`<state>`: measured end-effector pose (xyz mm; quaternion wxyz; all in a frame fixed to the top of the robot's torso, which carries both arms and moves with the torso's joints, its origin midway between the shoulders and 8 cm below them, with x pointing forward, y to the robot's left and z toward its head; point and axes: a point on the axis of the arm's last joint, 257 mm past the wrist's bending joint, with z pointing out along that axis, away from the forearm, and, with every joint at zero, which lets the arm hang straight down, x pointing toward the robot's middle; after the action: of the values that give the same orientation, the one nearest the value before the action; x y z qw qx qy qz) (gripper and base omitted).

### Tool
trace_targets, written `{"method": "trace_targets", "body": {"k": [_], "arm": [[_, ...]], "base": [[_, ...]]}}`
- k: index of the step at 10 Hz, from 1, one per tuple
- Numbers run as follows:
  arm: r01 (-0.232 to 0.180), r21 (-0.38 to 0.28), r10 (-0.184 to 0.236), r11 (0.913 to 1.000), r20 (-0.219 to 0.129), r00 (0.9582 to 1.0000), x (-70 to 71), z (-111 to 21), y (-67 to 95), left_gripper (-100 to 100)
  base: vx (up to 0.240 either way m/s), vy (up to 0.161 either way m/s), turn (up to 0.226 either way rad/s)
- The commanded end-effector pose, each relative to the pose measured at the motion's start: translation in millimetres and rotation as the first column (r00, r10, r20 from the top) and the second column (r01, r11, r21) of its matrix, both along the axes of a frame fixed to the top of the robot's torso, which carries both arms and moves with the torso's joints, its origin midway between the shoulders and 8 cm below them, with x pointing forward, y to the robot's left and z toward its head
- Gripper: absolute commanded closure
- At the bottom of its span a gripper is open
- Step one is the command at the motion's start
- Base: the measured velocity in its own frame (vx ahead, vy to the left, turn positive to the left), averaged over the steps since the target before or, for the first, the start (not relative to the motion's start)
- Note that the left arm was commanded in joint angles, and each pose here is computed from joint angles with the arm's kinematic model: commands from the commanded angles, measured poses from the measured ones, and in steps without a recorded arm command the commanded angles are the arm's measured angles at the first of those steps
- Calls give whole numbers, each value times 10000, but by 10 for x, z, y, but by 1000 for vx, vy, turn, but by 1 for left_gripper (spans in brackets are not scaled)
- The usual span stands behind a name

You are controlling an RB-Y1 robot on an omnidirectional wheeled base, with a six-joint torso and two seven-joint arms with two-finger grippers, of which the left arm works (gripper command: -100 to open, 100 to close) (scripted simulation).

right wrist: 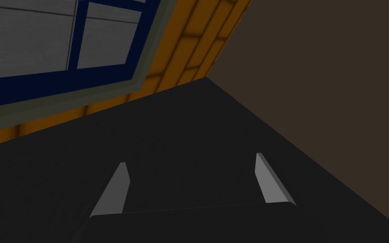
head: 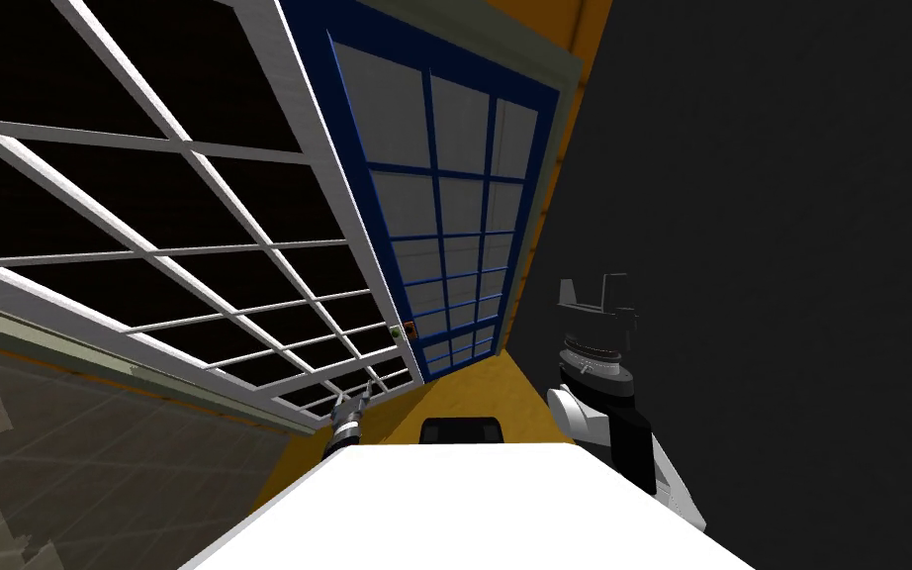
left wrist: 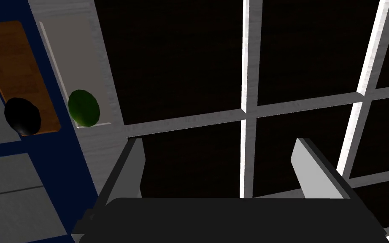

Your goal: Pull the door open

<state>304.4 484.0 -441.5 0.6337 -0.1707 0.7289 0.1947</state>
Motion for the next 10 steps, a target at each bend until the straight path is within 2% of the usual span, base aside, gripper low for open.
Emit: {"method": "trace_targets", "body": {"k": [1,3,4,5,7,8,9,10], "arm": [[227,-40,-226,9997,320,9992,201,75,-106,-100],[509,-69,-503,9987,713,9962,446,189,-256,-100],[509,-69,-503,9987,713,9962,446,189,-256,-100],[703,-70,-693,9975,966,9929,600,271,-353,-100],[961,-61,-945,9954,1306,9869,799,387,-485,-100],[1063,-54,-1044,9943,1440,9841,876,436,-538,-100],[993,-54,-977,9950,1346,9861,818,409,-508,-100],[993,-54,-977,9950,1346,9861,818,409,-508,100]], "base": [[188,30,-135],[221,40,-114],[148,32,-68],[154,37,-88],[190,50,-123],[178,52,-71],[68,17,8],[-23,-13,2]]}}
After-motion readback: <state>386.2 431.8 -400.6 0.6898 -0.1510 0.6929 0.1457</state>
